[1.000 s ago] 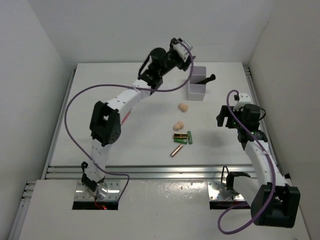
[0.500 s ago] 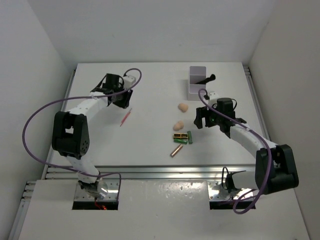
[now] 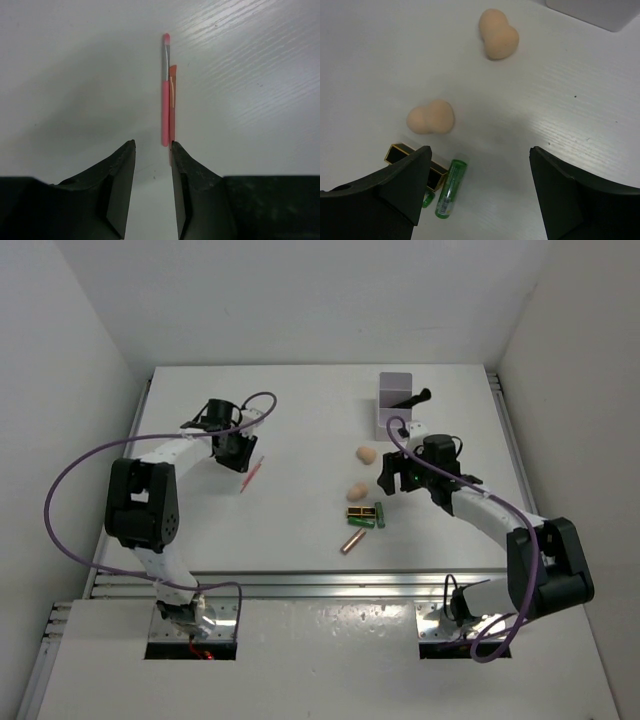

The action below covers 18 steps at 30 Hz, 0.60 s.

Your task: Organize the makeup

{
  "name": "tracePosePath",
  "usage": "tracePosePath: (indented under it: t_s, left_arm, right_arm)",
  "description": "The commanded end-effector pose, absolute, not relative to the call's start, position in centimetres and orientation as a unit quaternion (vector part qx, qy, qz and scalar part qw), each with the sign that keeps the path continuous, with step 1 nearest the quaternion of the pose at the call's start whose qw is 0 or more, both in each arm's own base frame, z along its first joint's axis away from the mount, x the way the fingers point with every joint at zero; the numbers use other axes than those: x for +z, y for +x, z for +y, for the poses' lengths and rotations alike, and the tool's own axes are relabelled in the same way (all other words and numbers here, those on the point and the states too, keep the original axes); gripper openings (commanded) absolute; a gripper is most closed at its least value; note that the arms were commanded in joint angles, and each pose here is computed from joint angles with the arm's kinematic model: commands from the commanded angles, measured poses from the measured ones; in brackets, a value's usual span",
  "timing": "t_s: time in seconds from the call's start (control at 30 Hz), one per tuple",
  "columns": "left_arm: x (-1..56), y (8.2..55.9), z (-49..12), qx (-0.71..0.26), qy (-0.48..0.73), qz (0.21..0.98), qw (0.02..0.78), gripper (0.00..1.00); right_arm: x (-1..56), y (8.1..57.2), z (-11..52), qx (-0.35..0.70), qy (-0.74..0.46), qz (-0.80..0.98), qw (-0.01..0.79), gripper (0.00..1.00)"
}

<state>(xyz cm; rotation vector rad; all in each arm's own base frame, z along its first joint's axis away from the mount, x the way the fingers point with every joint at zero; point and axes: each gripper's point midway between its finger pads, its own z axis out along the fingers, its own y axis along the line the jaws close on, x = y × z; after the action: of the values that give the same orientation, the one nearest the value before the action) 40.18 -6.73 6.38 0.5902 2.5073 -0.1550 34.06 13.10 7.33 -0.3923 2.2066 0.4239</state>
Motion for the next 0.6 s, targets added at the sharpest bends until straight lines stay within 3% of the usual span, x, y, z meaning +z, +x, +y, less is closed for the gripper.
tracePosePath:
  t_s: [0.0,0.57]
  left_arm:
    - [5.4,41.2,-6.6,-0.057,0.215,0.934,0.279,0.38]
    - [3.2,41.8,-7.3,-0.096,0.231,0.928,0.275,0.37]
  right_arm:
    - [8.4,34.6,12.9,0.162,-0.138,0.869,0.446,0.79]
    - [7.1,31.8,12.4,0.101,-0.143,0.881,0.439,0.79]
